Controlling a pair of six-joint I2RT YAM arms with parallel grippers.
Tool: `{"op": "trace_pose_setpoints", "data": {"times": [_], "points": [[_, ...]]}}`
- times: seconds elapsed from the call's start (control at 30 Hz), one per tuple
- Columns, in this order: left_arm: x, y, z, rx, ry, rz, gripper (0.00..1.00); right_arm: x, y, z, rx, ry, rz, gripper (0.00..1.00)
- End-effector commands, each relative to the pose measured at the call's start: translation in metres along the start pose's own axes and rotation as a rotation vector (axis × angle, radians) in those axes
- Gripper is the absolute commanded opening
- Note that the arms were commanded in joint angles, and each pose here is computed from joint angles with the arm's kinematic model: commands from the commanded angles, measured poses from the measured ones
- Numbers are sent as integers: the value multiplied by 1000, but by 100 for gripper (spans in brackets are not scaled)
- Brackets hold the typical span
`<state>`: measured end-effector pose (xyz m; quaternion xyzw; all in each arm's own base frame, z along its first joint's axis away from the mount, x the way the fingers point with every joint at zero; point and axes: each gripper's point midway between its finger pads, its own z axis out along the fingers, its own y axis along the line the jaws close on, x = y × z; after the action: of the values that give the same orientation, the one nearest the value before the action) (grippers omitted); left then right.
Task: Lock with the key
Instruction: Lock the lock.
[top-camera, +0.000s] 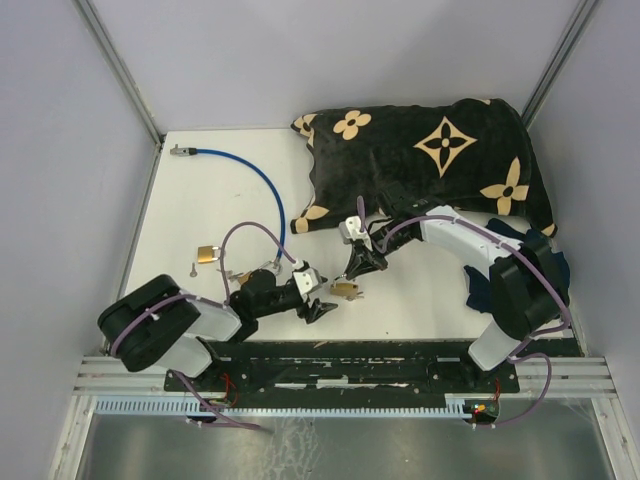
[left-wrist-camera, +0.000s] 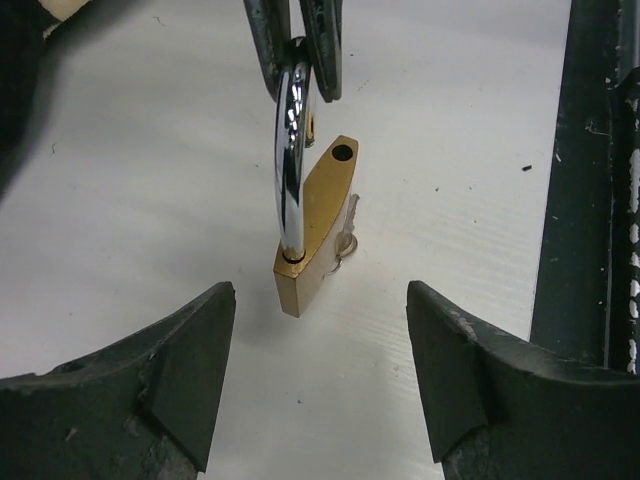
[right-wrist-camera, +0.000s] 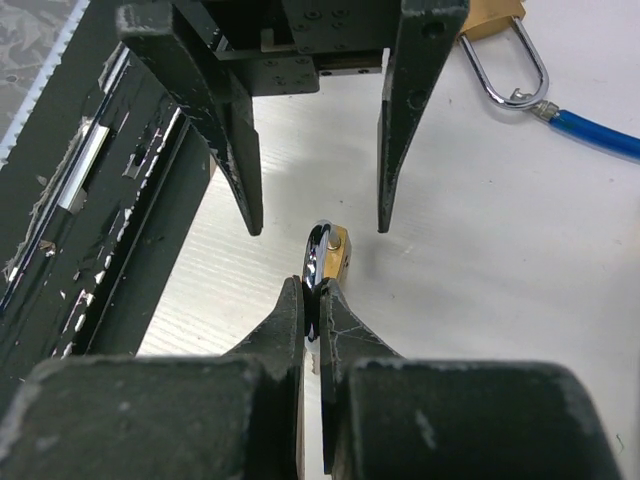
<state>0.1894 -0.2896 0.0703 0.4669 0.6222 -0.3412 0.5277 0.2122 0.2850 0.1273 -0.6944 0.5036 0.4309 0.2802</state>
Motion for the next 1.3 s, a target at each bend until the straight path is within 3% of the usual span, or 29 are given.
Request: {"op": "trace_pose_setpoints", "data": {"times": [0.0,0.2,0.53,0.87,1.0,1.13,1.27], "points": [[-33,8,7,-32,-171,19,77,-5,7,-2,-24,-62,-33,2],[-33,20,13,-88,-217,74,78,-6,8,-8,-38,-88,-22,2],[-30,5,39,42,-254,53,68,-6,8,-6,-40,-97,-16,2],[-16,2,49,66,-252,5,41,-3,5,-9,-35,-95,6,2],[-19,4,44,47,-264,-4,4,2,3,-12,-33,-67,24,2],[-31,8,31,13,-281,4,3,11,2,-17,-44,11,37,2],[-25,1,30,56,-205,-10,3,18,-3,-21,-20,70,42,2]]}}
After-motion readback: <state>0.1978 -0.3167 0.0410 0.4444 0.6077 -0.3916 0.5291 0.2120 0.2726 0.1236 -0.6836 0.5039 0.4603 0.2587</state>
